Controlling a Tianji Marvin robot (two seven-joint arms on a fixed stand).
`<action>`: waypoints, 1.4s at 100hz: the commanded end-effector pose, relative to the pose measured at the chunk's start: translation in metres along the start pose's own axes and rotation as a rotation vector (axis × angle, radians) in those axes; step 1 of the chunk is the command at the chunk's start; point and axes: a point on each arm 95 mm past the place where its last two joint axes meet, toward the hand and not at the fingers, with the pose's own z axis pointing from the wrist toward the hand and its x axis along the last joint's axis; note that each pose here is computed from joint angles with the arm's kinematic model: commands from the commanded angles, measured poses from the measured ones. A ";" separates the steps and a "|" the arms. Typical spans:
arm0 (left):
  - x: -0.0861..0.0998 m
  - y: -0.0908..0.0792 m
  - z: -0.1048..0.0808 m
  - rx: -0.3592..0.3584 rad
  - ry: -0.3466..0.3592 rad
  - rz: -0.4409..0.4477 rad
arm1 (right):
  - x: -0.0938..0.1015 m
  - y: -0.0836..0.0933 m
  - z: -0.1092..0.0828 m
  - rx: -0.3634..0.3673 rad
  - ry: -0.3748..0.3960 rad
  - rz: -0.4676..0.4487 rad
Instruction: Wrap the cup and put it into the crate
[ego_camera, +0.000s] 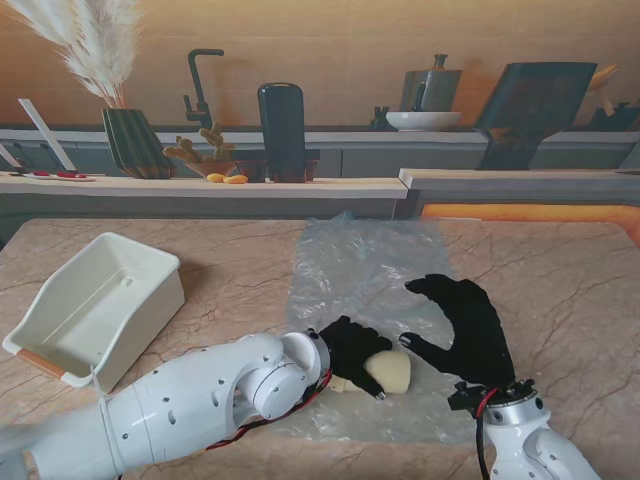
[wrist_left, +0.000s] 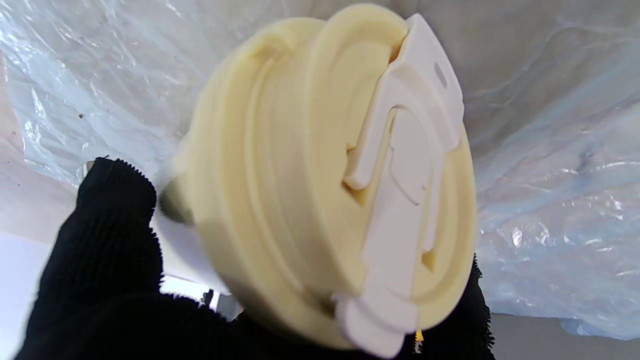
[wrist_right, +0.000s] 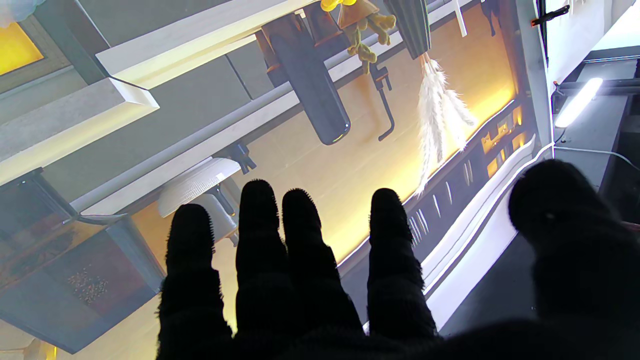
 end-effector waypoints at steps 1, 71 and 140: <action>0.006 -0.001 -0.002 0.010 0.024 0.003 | 0.001 -0.001 0.001 0.002 0.001 0.007; -0.025 -0.003 -0.048 0.245 -0.022 -0.079 | 0.005 0.001 -0.003 0.236 0.111 -0.080; -0.031 0.023 -0.045 0.170 -0.043 -0.100 | 0.012 -0.006 -0.059 0.639 0.248 -0.249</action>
